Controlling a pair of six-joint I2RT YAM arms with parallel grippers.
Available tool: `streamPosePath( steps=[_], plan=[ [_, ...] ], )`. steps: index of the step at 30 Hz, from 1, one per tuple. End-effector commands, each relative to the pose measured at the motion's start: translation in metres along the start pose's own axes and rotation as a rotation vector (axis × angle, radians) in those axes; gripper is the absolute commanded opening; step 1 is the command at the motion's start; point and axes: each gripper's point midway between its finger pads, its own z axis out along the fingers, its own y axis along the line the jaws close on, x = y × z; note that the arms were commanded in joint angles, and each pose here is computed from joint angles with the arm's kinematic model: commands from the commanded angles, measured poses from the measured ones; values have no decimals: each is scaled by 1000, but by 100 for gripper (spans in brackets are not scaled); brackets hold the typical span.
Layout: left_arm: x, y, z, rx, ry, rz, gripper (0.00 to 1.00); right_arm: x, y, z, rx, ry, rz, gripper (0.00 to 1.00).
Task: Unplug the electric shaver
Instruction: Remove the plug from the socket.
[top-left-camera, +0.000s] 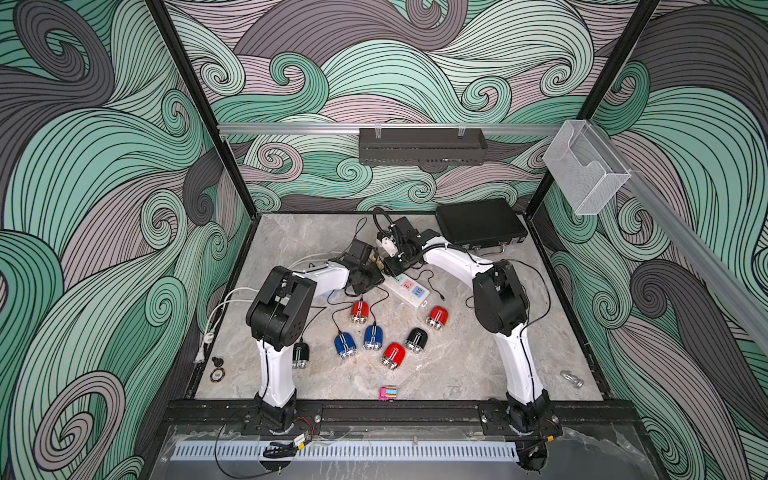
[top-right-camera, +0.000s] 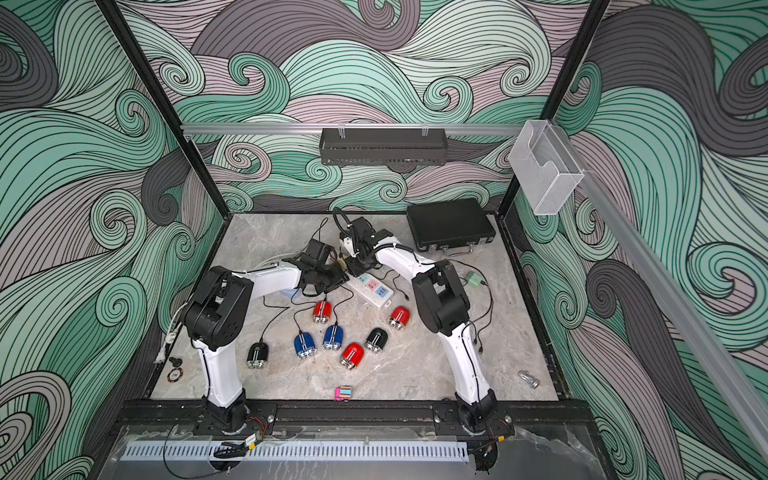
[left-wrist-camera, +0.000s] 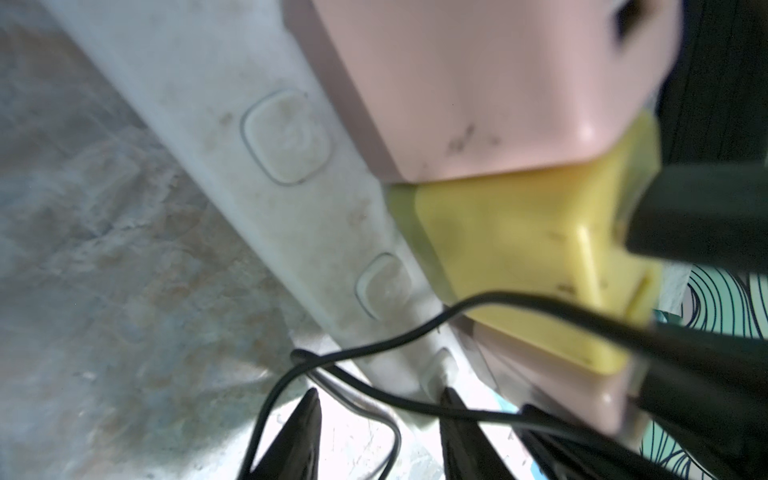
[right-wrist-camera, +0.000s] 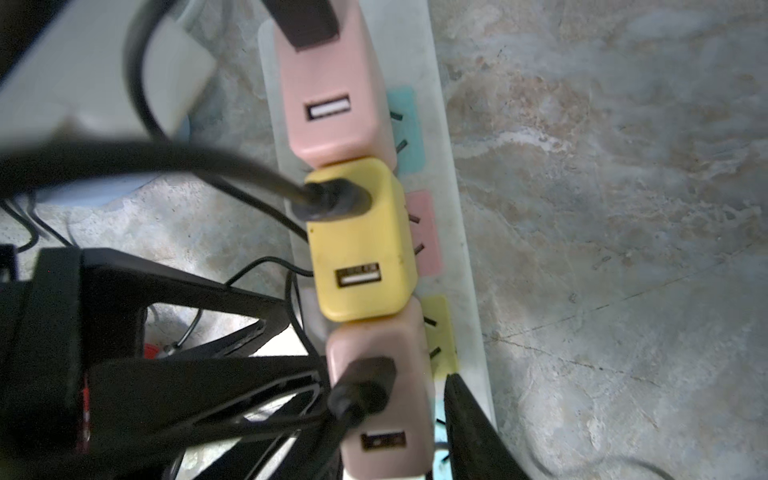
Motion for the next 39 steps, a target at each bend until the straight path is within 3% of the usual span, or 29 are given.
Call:
streamPosePath(
  steps=[1, 33, 39],
  plan=[
    [9, 28, 0, -88, 27, -28, 45, 3, -8, 10, 6, 17, -22, 39],
    [9, 33, 1, -98, 37, -37, 44, -17, -4, 0, -35, -41, -54, 36],
    [9, 32, 0, -97, 39, -34, 44, -18, -3, -2, -39, -45, -61, 30]
  ],
)
